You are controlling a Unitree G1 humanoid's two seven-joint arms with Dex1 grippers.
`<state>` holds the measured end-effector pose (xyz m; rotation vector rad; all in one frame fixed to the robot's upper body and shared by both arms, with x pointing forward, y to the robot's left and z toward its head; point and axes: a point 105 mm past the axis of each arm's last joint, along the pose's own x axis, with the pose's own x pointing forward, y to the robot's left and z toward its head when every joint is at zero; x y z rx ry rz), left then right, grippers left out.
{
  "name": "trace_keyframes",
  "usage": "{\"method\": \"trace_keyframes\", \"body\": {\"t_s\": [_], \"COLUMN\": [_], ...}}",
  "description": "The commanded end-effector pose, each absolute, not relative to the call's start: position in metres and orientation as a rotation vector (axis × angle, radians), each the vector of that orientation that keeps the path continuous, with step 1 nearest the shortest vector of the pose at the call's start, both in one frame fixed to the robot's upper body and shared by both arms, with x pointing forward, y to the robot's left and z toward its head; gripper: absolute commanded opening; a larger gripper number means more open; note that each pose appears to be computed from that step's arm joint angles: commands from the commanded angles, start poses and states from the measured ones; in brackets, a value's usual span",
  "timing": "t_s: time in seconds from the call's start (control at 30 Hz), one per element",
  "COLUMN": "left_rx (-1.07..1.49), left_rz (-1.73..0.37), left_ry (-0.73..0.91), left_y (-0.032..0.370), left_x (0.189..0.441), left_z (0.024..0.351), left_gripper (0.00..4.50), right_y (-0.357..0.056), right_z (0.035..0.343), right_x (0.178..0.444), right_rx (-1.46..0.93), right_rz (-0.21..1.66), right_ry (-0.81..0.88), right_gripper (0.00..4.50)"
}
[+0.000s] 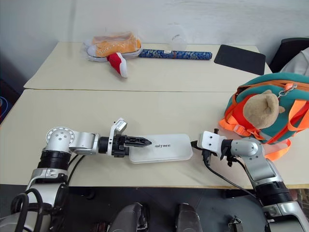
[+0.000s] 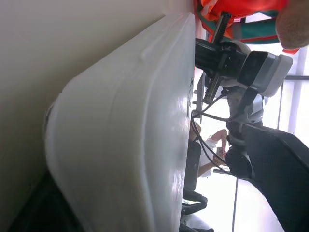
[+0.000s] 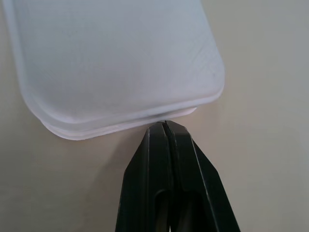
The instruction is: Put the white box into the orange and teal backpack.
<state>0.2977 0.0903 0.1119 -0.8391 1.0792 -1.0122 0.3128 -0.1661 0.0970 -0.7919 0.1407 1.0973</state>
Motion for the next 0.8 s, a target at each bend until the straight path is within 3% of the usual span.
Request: {"method": "trace_keyframes", "body": {"t_s": [0.03, 0.17, 0.3, 0.4, 0.5, 0.67, 0.8], "left_rx": [-0.856, -0.785, -0.728, -0.633, -0.466, -0.120, -0.083], "left_rz": [-1.054, -1.077, -1.122, -1.191, -1.250, -1.439, -1.524], "left_ry": [1.035, 0.896, 0.581, 0.417, 0.308, 0.147, 0.004], "left_y": [0.087, 0.093, 0.106, 0.115, 0.120, 0.116, 0.113], "left_x": [0.295, 0.295, 0.306, 0.308, 0.311, 0.300, 0.290], "left_z": [0.121, 0.135, 0.163, 0.173, 0.175, 0.183, 0.195], "left_gripper": [3.60, 2.43, 1.33, 1.20, 1.20, 1.20, 1.20], "right_y": [-0.156, -0.155, -0.183, -0.212, -0.240, -0.302, -0.352], "right_z": [0.086, 0.110, 0.112, 0.116, 0.120, 0.126, 0.128], "right_x": [0.302, 0.297, 0.280, 0.266, 0.244, 0.195, 0.168], "right_rx": [-0.741, -0.562, -0.543, -0.501, -0.428, -0.266, -0.216], "right_rz": [1.142, 1.104, 1.032, 0.895, 0.758, 0.367, 0.081], "right_ry": [0.171, 0.072, 0.092, 0.111, 0.131, 0.114, 0.101], "right_gripper": [0.00, 0.00, 0.00, 0.00, 0.55, 2.20, 3.50]}}
